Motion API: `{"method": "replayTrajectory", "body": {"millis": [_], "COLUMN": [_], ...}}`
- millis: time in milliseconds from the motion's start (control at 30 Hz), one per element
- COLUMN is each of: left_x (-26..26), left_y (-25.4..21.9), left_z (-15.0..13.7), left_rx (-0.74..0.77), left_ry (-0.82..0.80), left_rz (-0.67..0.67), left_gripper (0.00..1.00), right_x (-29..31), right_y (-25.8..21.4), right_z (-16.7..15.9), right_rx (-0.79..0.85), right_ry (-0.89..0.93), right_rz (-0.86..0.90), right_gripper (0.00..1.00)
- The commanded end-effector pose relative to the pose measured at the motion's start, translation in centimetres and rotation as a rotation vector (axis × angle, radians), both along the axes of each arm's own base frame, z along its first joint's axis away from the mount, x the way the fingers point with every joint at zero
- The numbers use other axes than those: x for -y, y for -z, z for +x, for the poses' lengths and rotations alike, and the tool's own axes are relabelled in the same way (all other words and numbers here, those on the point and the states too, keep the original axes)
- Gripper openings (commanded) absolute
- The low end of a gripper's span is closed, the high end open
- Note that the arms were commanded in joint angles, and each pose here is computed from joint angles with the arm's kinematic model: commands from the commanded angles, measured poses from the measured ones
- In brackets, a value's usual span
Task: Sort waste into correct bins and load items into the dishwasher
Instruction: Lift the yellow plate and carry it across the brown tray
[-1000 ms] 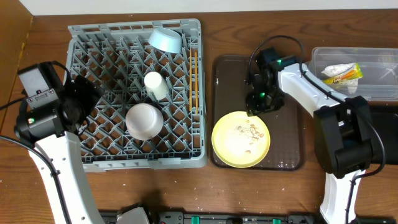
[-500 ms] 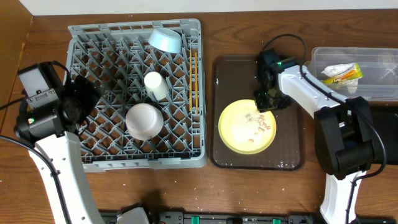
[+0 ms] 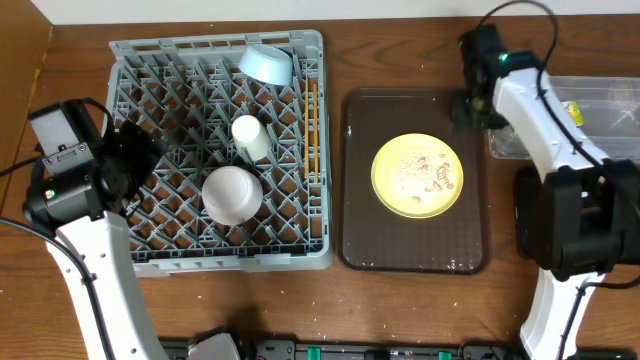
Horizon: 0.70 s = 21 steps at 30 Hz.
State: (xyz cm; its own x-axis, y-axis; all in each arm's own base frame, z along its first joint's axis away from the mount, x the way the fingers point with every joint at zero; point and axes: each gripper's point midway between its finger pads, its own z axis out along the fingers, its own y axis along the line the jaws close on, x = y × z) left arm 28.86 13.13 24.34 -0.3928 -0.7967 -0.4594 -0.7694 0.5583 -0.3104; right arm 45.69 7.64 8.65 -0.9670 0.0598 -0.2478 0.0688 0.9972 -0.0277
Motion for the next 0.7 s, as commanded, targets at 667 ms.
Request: {"method": "replayTrajectory", "body": {"millis": [667], "left_x": [-0.3], "left_y": [-0.1], "left_z": [-0.1], "left_rx": [-0.001], "left_ry": [-0.017], "left_rz": [0.005], "left_gripper": [0.96], "right_x": [-18.7], "right_y": [1.5], "right_z": [-5.8], "right_rx": [0.136], "right_ry": [0.012], "right_rz": [-0.079], "right_gripper": [0.45]}}
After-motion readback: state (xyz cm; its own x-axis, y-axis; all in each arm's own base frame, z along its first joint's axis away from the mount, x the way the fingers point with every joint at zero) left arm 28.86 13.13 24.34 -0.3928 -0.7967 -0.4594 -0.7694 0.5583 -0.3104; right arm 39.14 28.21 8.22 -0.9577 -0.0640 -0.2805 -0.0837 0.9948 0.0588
